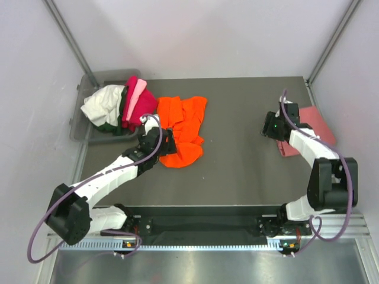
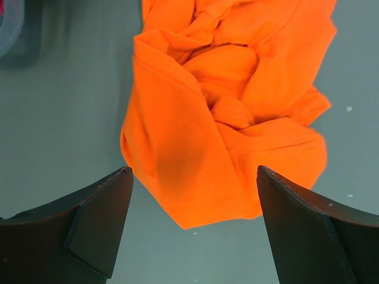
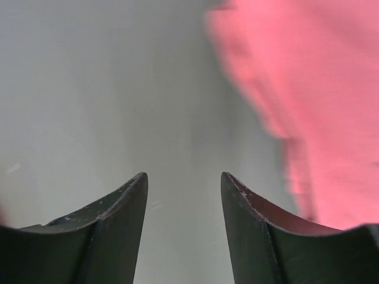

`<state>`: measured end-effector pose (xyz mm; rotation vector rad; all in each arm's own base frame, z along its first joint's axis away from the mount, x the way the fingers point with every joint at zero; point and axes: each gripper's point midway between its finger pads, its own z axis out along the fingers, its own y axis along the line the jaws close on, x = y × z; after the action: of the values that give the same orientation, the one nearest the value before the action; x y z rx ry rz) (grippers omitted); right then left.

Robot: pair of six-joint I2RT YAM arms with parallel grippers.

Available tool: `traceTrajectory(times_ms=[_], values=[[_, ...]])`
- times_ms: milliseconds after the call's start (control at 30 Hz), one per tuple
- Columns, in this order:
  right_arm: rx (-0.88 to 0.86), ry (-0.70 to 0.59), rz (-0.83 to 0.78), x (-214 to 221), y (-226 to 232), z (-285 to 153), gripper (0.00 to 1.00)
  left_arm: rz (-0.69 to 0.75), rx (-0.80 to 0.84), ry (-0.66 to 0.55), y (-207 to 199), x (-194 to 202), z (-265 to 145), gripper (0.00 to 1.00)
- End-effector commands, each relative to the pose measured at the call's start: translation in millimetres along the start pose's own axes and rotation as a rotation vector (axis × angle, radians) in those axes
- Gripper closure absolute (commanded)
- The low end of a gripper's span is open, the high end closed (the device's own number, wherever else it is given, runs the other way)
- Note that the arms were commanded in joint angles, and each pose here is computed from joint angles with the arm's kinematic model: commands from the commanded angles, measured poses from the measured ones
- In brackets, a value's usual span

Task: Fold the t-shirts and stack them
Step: Flatten the tshirt out

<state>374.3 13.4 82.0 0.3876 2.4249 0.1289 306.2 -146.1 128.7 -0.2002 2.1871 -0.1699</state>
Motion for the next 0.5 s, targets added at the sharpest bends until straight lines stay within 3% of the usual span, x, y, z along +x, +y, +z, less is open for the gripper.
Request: traceTrajectory(times_ms=[0, 367, 467], values=[[-0.252, -0.063, -0.074, -5.2, 56.0, -22.1, 0.46, 0.002, -0.008, -0.055, -2.2, -8.3, 10.9, 0.11], [-0.429, 0.077, -0.227, 55.1, 111.9, -26.9, 0.42, 0.066, -0.15, 0.046, -7.6, 0.0, 64.3, 0.12], [-0.441, 0.085, -0.236, 62.7, 113.2, -26.2, 0.41, 0.074, -0.163, 0.104, -11.9, 10.9, 76.5, 0.46]])
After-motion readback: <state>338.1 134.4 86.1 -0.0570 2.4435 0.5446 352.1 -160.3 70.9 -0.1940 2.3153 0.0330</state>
